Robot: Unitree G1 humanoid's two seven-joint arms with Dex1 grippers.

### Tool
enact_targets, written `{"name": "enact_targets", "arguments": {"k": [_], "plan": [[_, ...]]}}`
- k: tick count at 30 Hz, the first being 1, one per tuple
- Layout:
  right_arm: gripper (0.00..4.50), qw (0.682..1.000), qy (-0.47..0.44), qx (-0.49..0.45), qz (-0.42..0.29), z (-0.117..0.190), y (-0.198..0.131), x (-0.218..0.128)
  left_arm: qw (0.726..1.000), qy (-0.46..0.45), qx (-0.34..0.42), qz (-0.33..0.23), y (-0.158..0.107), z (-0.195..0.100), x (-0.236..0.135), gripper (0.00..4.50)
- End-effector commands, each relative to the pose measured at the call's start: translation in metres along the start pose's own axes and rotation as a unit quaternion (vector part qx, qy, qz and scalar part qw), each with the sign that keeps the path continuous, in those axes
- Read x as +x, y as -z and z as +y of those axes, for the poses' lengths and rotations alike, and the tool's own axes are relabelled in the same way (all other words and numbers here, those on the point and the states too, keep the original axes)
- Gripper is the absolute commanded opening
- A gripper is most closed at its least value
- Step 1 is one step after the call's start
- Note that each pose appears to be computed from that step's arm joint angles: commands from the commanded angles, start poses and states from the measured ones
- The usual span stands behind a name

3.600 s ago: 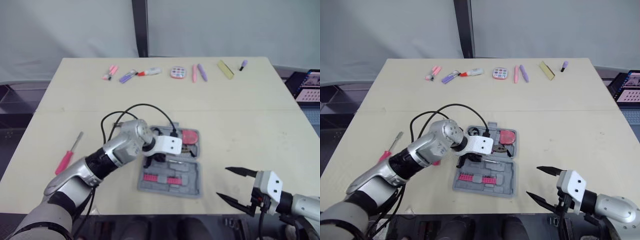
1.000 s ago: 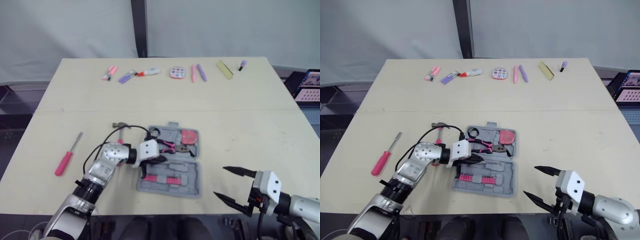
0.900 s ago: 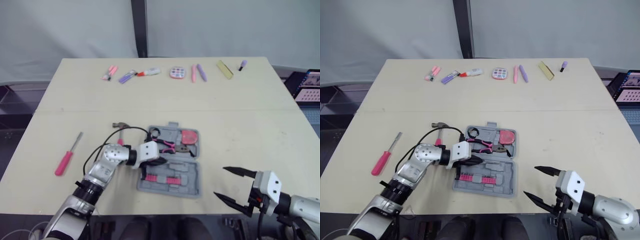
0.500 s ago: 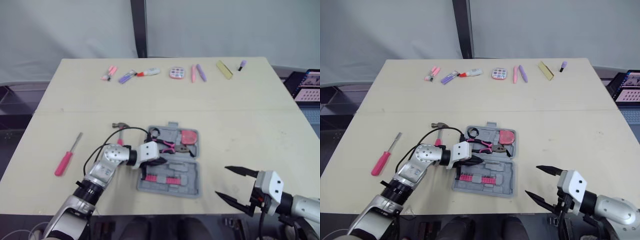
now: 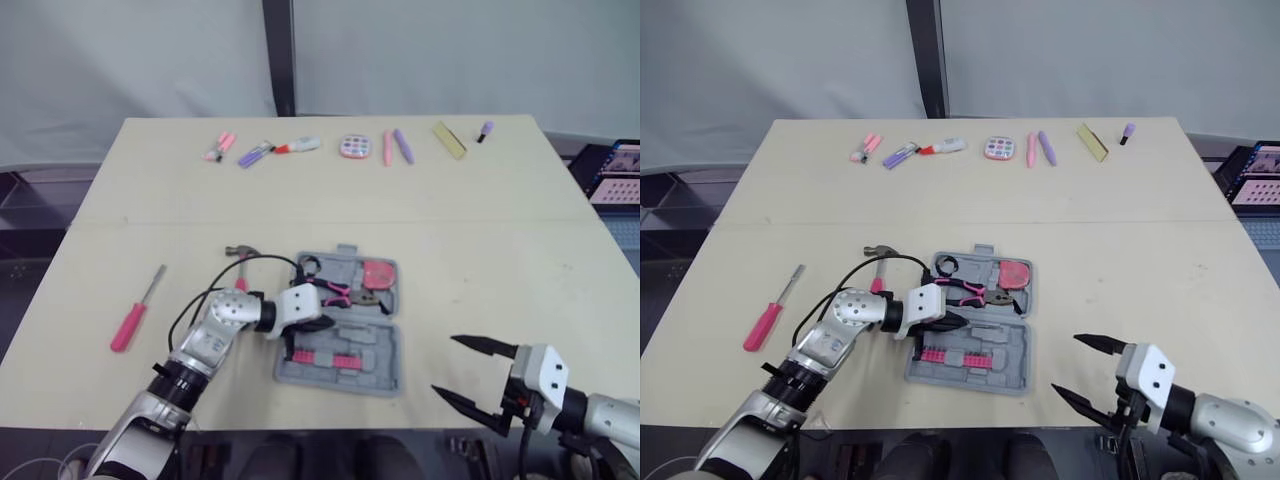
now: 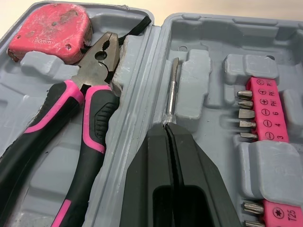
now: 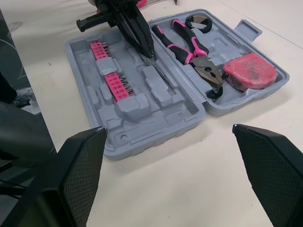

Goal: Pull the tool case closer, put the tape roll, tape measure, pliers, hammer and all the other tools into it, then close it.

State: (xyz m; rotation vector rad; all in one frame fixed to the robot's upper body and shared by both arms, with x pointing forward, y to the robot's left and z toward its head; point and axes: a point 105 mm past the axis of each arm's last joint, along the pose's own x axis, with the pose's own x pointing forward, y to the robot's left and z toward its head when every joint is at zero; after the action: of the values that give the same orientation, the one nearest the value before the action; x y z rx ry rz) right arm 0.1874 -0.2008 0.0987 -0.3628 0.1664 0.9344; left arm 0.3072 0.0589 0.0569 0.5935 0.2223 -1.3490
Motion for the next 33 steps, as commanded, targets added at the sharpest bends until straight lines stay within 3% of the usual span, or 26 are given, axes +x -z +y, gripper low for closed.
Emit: {"name": "enact_targets", "arguments": {"k": [1,14,21,24,26,29,32,33], "plan": [[4.5,1.0,0.002,-0.017,-0.014,0.0,-0.011,-0.001,0.999,0.01,-0.019,0.049,0.023,-0.009,0.002,0.05],[4.5,1.0,0.001,-0.016,-0.012,0.001,-0.012,-0.002,0.998,0.006,-0.039,0.053,0.027,-0.01,0.004,0.05],[4.5,1.0,0.002,-0.019,-0.02,-0.003,-0.014,0.003,0.989,-0.045,-0.076,-0.117,-0.03,0.009,-0.028,0.05],[4.5,1.0,0.003,-0.019,-0.025,-0.006,-0.014,0.006,0.981,-0.111,-0.051,-0.15,-0.043,0.021,-0.054,0.05],[4.5,0.999,0.002,-0.02,-0.028,-0.009,-0.014,0.009,0.974,-0.108,-0.084,-0.182,-0.042,0.018,-0.078,0.05],[4.5,0.999,0.0,-0.018,-0.032,-0.011,-0.014,0.012,0.975,-0.116,-0.089,-0.169,-0.033,0.012,-0.099,0.05],[4.5,0.999,-0.004,-0.015,-0.037,-0.01,-0.013,0.015,0.967,-0.182,-0.09,-0.154,-0.019,0.006,-0.132,0.85],[4.5,0.999,-0.005,-0.014,-0.039,-0.01,-0.013,0.015,0.964,-0.2,-0.093,-0.149,-0.014,0.001,-0.142,1.34]]}}
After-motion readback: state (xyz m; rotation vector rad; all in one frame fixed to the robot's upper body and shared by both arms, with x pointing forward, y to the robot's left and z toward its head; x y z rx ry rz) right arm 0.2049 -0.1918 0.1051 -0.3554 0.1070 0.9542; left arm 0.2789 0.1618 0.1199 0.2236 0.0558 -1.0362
